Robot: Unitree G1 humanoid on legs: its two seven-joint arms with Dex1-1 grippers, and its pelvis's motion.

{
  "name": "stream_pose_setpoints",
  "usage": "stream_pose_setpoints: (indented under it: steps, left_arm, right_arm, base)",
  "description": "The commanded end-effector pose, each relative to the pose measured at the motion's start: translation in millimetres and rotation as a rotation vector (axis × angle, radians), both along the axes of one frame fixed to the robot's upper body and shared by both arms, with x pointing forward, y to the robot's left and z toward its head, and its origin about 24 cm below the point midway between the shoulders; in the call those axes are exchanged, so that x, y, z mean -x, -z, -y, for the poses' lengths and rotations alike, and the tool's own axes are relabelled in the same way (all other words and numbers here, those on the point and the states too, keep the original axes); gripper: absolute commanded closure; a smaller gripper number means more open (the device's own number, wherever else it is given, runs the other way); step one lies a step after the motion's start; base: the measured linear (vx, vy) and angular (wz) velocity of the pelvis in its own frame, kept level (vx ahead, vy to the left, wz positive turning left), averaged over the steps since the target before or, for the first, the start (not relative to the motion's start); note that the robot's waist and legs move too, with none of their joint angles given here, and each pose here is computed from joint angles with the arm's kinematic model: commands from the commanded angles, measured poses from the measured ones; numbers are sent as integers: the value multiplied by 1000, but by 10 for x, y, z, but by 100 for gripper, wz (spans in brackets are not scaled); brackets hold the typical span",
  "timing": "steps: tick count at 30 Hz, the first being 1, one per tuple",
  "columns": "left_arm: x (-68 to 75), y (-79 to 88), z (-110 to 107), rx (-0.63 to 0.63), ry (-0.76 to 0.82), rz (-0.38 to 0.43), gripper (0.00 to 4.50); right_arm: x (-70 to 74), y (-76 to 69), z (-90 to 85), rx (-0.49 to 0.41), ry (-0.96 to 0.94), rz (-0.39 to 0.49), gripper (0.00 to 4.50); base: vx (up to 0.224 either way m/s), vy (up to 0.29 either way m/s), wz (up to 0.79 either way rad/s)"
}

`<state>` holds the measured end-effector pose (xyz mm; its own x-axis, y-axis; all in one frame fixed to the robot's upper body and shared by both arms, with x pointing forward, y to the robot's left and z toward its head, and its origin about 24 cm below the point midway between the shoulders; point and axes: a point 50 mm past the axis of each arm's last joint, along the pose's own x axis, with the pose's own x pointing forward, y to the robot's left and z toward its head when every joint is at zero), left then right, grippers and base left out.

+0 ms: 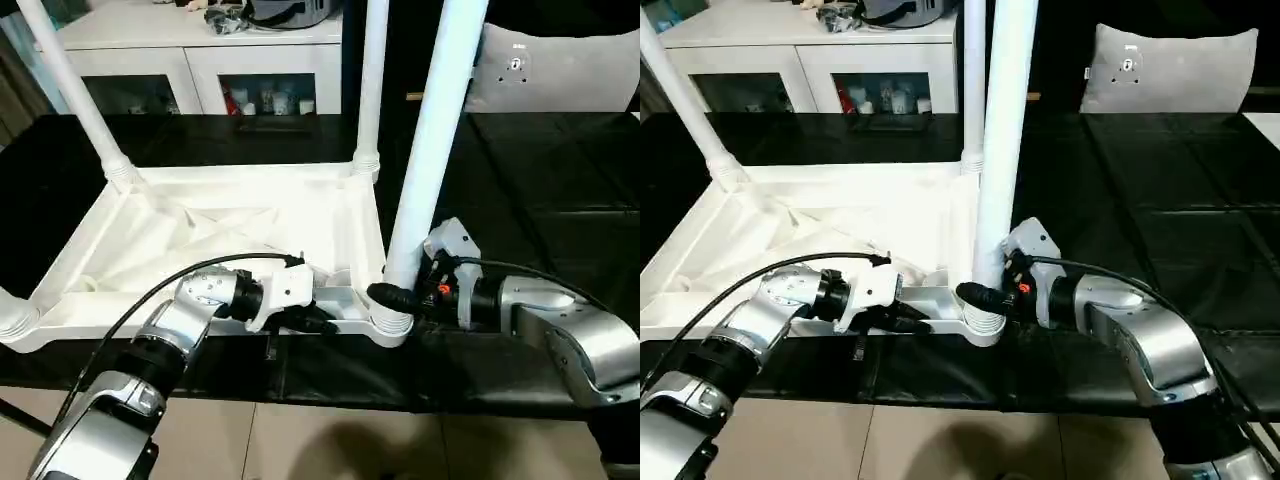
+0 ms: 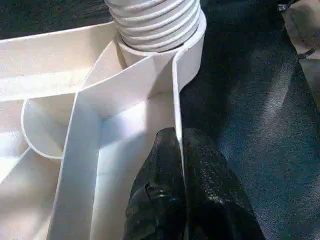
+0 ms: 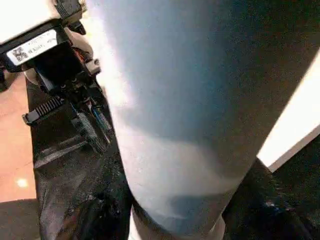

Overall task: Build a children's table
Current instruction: Insert table leg to table base

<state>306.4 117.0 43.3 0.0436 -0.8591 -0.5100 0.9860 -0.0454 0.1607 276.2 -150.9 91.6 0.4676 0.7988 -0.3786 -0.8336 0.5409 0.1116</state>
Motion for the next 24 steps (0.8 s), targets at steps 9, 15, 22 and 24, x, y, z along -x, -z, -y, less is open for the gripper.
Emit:
stream_pose_setpoints:
  steps: [9,15,22,24]
  left_arm:
    - [-43,-102,-46,-17,12,27,450]
    - [-58,-108,-48,-8,-4,24,450]
    - [-50,-101,-41,-3,-8,20,450]
    - [-44,-96,-39,-5,-7,21,450]
  right_arm:
    - [14,266,155,-166,147,-103,259]
    - [212,398,170,-128,126,-87,259]
    - [328,496,127,28,48,-52,259]
    - [347,522,110,72,10,-49,259]
  base:
    - [0,0,0]
    - [0,0,0]
    - [0,0,0]
    - [0,0,0]
